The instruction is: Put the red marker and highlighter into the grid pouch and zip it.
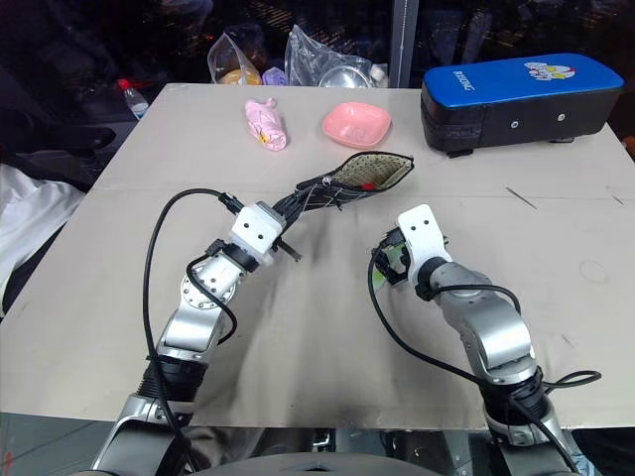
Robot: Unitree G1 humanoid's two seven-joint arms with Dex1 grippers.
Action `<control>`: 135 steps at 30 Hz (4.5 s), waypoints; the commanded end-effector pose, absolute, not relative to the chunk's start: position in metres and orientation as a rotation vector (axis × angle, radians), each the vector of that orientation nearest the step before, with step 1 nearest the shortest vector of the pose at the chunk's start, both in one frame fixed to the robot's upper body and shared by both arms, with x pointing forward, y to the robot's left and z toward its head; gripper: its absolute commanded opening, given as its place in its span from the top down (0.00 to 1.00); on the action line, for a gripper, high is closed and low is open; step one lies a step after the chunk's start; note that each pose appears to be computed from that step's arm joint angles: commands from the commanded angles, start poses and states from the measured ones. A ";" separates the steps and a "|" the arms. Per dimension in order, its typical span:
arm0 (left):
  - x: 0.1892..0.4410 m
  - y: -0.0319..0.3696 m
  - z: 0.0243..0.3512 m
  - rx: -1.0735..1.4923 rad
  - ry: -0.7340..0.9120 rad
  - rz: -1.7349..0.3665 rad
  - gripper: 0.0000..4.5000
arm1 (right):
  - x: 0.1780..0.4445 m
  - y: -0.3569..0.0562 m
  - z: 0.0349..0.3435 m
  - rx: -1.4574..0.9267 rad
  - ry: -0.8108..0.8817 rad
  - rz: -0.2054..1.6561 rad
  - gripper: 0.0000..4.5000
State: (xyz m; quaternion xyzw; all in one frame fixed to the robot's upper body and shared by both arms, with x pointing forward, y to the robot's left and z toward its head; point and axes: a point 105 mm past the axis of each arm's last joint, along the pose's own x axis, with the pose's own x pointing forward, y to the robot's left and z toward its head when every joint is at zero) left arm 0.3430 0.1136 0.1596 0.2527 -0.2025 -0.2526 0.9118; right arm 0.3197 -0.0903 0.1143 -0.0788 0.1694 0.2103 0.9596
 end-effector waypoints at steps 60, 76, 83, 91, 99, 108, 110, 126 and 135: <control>0.320 0.066 0.175 0.630 -0.590 -0.737 1.00 | 0.343 -0.098 0.232 -1.471 -0.254 1.062 0.97; 0.324 0.064 0.172 0.604 -0.562 -0.724 1.00 | 0.346 -0.121 0.261 -0.994 -0.146 0.961 0.21; 0.325 0.066 0.171 0.600 -0.554 -0.720 1.00 | 0.310 -0.125 0.267 -0.540 0.077 0.954 0.21; 0.326 0.063 0.172 0.604 -0.559 -0.733 1.00 | 0.266 -0.091 0.201 -0.112 0.423 1.056 0.21; 0.325 0.066 0.172 0.622 -0.559 -0.731 1.00 | 0.299 -0.080 0.188 0.085 0.391 0.854 0.21; 0.324 0.063 0.169 0.633 -0.559 -0.746 1.00 | 0.316 -0.064 0.205 0.340 0.347 0.830 0.21; 0.324 0.063 0.168 0.633 -0.557 -0.746 1.00 | 0.318 -0.062 0.207 0.398 0.337 0.830 0.21; 0.320 0.066 0.161 0.639 -0.544 -0.745 1.00 | 0.322 -0.074 0.204 0.485 0.341 0.778 0.99; 0.324 0.070 0.162 0.635 -0.536 -0.724 1.00 | 0.326 -0.110 0.200 0.201 0.327 0.612 0.99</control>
